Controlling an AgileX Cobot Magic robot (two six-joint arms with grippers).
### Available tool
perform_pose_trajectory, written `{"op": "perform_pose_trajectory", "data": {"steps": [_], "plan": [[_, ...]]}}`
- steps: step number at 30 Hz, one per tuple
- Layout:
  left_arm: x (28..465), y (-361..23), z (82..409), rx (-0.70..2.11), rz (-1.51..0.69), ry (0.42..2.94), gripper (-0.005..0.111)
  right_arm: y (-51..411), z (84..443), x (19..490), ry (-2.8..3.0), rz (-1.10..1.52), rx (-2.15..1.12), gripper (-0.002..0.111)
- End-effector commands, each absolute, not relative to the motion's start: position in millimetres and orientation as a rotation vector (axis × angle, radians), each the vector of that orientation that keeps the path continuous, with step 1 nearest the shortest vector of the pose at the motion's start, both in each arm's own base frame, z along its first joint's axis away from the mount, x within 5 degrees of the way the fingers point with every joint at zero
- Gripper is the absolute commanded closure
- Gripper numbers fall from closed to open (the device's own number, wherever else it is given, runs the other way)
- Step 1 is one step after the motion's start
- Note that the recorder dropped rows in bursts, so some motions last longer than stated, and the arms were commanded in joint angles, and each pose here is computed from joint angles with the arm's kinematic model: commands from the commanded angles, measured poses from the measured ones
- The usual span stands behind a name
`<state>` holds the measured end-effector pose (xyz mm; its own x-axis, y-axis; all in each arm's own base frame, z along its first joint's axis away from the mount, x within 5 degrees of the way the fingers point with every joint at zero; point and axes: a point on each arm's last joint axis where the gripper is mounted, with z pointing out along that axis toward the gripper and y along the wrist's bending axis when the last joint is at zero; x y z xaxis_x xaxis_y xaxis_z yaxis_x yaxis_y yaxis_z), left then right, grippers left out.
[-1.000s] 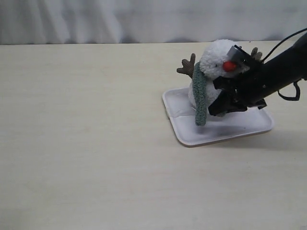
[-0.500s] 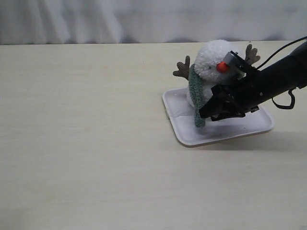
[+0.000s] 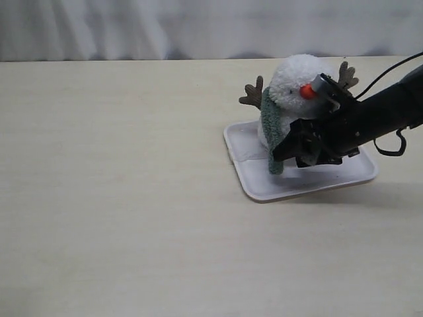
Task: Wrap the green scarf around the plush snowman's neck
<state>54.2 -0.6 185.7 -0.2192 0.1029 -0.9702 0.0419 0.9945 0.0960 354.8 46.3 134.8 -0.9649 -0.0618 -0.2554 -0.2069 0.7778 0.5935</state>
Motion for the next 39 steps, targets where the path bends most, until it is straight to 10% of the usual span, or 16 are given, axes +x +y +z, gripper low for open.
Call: {"op": "perform_pose_trajectory", "data": {"steps": [1,24,39], "plan": [[54,0,186,0.098,0.055,1.785,0.107,47,134,349,2.805,0.998,-0.22,0.044],[54,0,186,0.098,0.055,1.785,0.107,32,205,318,3.096,0.776,-0.239,0.055],[54,0,186,0.098,0.055,1.785,0.107,102,293,283,2.651,0.606,-0.702,0.104]]}}
